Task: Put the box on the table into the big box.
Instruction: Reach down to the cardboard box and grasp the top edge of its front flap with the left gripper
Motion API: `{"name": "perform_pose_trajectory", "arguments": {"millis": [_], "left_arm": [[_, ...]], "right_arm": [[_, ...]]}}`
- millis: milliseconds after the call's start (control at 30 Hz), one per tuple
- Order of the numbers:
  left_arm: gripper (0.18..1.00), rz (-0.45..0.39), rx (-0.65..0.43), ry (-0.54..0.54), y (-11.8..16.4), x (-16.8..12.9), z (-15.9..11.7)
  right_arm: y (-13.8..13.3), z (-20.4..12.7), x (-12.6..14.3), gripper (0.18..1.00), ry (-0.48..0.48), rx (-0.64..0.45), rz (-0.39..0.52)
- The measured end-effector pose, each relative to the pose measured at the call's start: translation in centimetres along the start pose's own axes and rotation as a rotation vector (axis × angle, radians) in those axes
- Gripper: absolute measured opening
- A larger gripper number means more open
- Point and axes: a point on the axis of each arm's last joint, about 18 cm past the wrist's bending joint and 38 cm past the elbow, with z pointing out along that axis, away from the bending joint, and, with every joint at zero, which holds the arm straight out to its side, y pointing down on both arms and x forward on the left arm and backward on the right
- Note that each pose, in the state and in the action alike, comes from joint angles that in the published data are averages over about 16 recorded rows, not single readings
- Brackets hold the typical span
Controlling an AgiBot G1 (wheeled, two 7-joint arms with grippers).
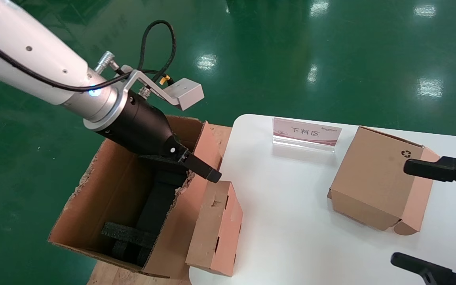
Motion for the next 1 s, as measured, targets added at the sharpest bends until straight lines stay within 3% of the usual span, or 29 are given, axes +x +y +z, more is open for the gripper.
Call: {"name": "perform_pose_trajectory", "arguments": {"millis": [433,1000], "left_arm": [[0.996,-0.015,-0.097,-0.036,-0.7,2.0,0.7],[0.996,-0.038,-0.233,-0.013,0.7,3.9,2.7]], "right_arm": [[0.0,0.0,0.0,0.995,0.0,0.0,0.0],[0.0,0.0,0.0,0.995,0.0,0.0,0.0]]}}
